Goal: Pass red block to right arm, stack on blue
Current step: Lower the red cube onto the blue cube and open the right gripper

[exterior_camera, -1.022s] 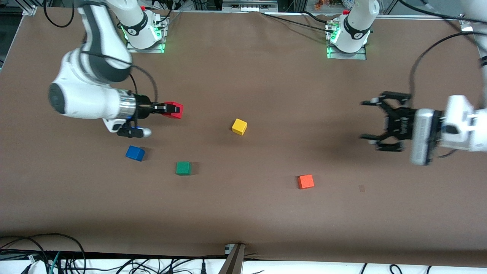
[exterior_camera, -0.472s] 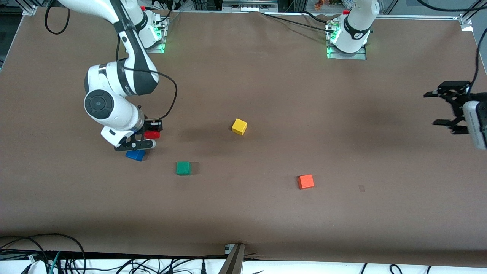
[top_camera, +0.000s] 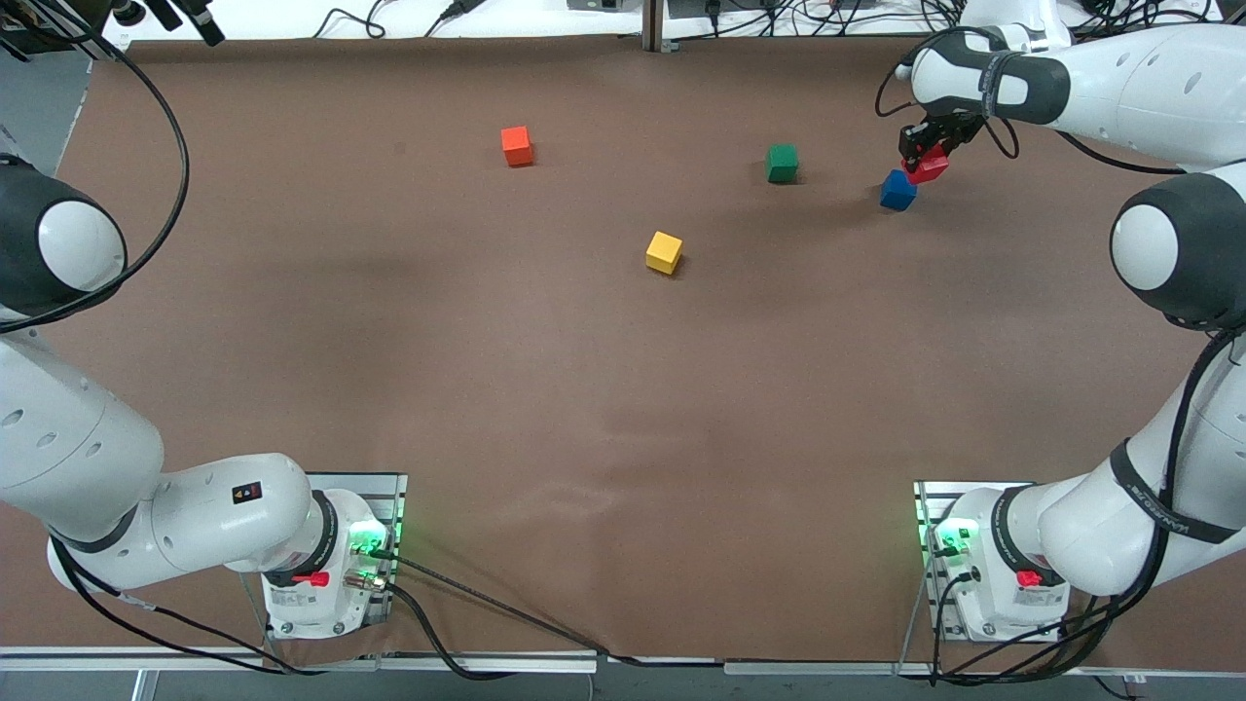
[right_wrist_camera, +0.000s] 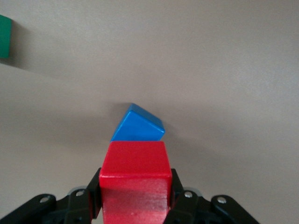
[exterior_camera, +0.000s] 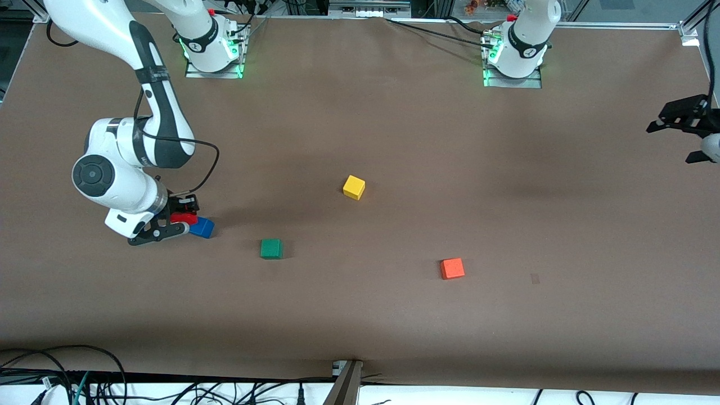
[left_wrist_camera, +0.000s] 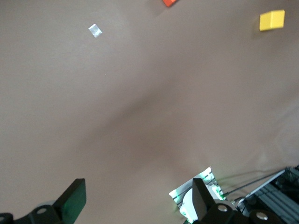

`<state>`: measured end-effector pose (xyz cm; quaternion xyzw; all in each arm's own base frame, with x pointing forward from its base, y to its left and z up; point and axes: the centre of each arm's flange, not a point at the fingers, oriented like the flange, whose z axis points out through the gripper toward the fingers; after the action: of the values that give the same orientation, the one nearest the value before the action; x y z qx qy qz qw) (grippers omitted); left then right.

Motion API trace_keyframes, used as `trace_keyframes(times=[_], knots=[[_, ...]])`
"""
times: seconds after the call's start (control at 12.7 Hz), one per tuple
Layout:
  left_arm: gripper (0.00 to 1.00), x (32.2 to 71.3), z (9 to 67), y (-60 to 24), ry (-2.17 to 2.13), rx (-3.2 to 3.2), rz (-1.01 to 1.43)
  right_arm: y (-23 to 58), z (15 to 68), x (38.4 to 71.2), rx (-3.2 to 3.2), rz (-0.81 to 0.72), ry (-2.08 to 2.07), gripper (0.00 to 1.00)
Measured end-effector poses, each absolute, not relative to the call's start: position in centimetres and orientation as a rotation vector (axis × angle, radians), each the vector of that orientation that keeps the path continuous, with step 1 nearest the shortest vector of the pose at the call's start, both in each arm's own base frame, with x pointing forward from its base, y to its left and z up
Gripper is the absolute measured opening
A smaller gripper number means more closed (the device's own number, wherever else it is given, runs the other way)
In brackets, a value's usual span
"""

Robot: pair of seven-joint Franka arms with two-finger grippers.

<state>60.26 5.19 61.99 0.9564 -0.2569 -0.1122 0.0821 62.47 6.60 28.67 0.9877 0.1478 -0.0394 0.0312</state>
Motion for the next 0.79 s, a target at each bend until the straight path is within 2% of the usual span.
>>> trace_keyframes(times=[0.24,0.79], knots=[[1.0,59.9,63.7,4.4,-0.641,2.915,-0.3,6.9,26.6,61.7,3.036,-0.05,0.482,0.56],[1.0,56.8,69.5,1.2,-0.618,2.977,-0.176,6.6,25.9,61.5,3.029,-0.018,0.504,0.56]])
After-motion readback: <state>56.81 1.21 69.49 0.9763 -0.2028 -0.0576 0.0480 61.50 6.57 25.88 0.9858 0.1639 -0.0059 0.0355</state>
